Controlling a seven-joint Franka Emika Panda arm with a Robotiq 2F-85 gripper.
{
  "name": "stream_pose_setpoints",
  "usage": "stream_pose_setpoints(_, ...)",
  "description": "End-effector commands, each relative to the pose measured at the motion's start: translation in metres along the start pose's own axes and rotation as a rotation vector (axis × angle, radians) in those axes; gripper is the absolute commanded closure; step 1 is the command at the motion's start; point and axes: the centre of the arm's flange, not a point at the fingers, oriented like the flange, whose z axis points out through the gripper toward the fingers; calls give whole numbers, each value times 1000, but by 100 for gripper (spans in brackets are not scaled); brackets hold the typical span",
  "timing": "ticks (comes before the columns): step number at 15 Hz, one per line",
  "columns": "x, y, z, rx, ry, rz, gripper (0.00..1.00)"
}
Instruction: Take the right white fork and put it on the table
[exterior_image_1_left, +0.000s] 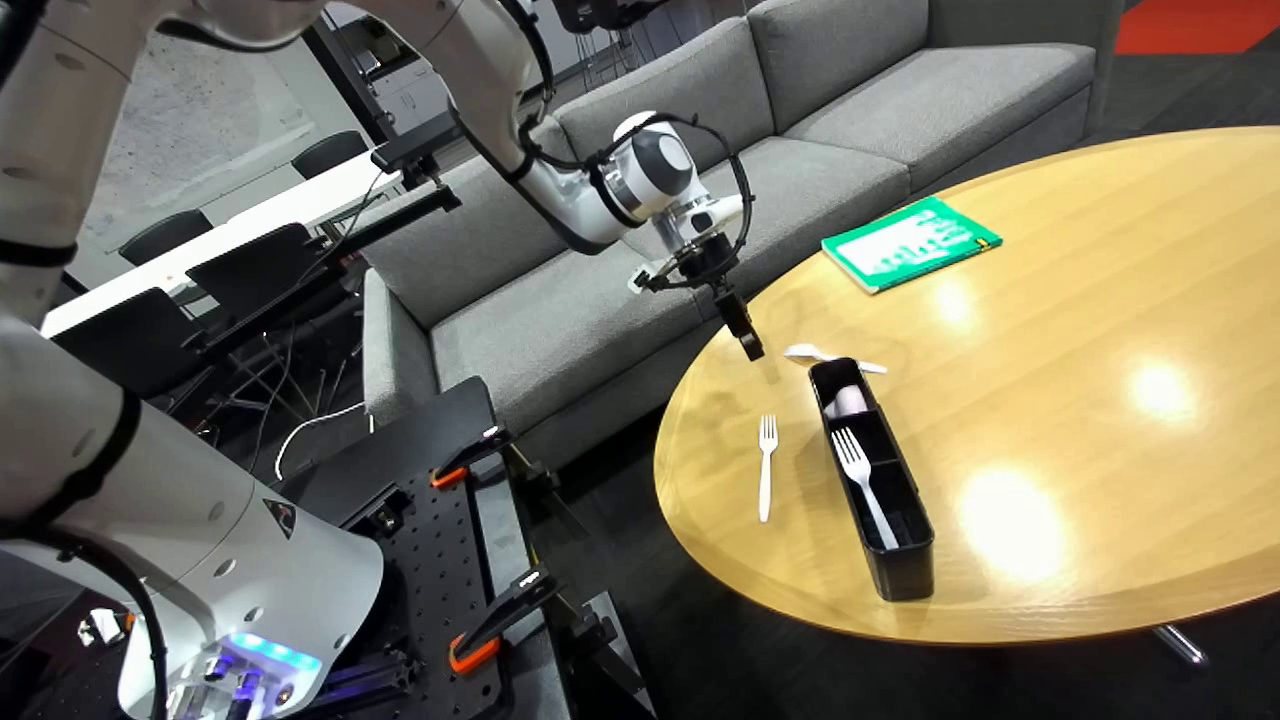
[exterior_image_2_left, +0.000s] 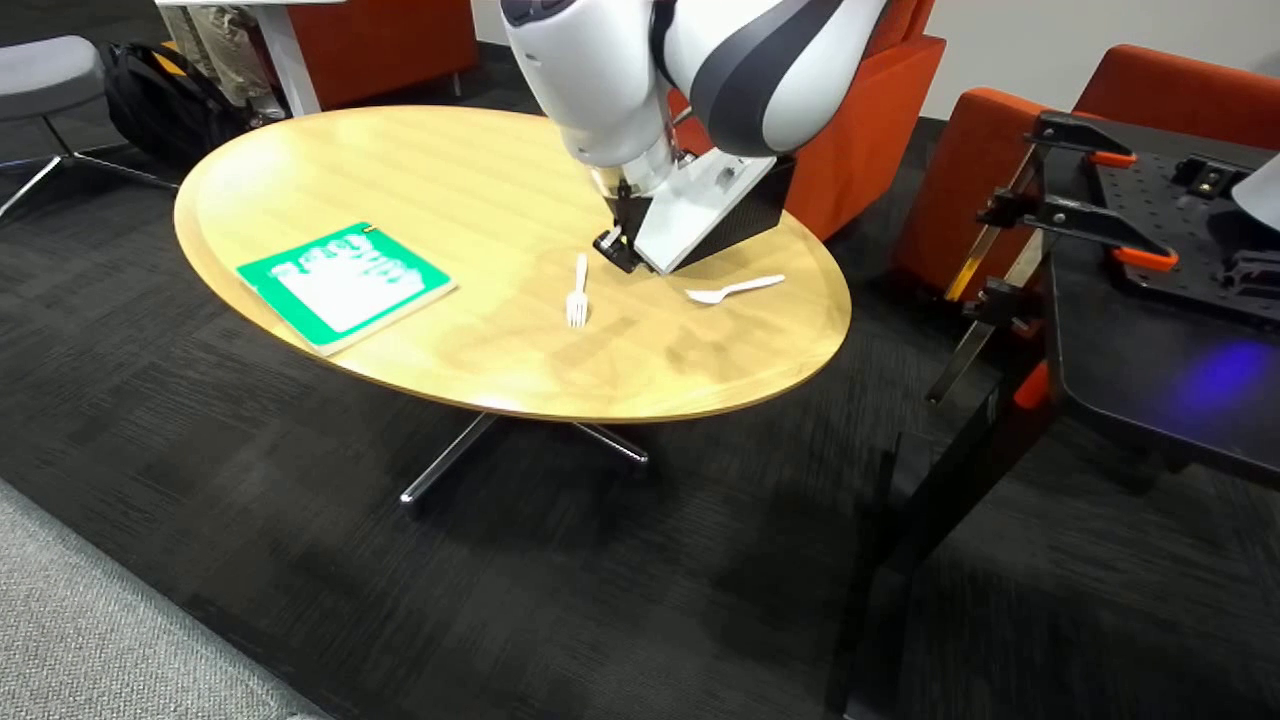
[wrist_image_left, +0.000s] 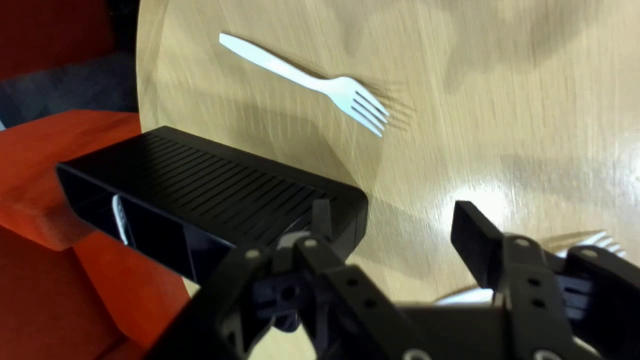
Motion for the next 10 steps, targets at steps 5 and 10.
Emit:
stream_pose_setpoints(5,2,102,-117,285,56,-37,0)
stream_pose_setpoints(10,-6,147,-165,405,71,-94,0)
